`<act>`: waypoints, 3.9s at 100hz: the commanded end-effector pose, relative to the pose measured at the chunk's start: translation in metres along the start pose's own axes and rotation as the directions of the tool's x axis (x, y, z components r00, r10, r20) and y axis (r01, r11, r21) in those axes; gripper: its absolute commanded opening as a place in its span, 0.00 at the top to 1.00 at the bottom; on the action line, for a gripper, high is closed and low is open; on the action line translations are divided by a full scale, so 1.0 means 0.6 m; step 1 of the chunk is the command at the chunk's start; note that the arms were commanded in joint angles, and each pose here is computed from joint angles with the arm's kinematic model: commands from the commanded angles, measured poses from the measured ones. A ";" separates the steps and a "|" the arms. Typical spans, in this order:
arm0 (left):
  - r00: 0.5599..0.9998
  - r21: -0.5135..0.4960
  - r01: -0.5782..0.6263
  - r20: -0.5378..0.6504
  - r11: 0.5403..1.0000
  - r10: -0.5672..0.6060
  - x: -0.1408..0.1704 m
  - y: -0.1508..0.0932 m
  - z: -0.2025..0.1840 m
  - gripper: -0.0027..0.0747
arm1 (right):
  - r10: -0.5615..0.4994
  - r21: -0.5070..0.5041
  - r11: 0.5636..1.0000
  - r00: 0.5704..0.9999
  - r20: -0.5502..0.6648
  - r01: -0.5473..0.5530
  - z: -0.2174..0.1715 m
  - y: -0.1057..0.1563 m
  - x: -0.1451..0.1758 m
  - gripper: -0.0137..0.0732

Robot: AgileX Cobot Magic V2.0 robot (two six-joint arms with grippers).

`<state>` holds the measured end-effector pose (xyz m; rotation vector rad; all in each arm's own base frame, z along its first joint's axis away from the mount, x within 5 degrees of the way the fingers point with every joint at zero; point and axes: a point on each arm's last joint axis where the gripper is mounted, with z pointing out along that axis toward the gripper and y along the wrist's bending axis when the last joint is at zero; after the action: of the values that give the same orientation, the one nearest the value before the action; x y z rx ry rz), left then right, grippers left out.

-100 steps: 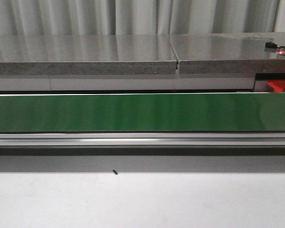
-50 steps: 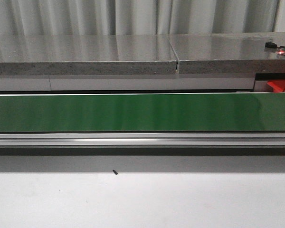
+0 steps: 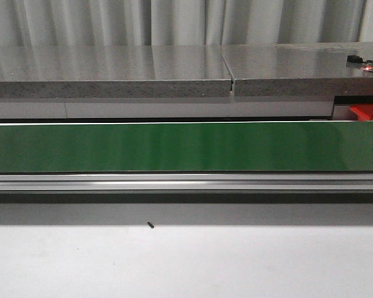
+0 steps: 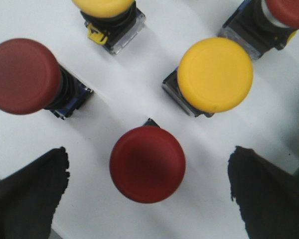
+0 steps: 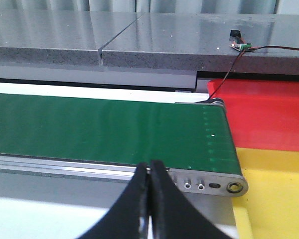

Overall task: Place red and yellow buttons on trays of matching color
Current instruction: 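Lower the left gripper and grasp a red button, then carry the red button onto the green belt and open the left gripper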

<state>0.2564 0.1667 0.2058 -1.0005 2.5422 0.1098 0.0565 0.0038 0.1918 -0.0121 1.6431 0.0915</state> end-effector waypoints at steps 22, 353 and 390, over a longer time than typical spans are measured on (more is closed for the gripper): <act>0.999 0.021 0.003 0.044 1.000 -0.004 -0.018 -0.007 0.001 0.18 | -0.015 -0.005 1.000 0.994 0.113 0.015 -0.005 0.001 -0.022 0.92; 0.911 0.274 -0.396 0.238 0.876 0.338 -0.066 -0.199 -0.181 0.70 | -0.015 -0.005 1.000 0.994 0.113 0.015 -0.005 0.001 -0.022 0.92; 0.883 0.248 -0.469 0.149 0.848 0.445 -0.052 -0.233 -0.125 0.70 | -0.015 -0.005 1.000 0.994 0.113 0.015 -0.005 0.001 -0.022 0.92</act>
<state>0.3417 0.0680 0.2802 -0.2876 2.6456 -0.0941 0.0565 0.0038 0.1918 -0.0121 1.6431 0.0915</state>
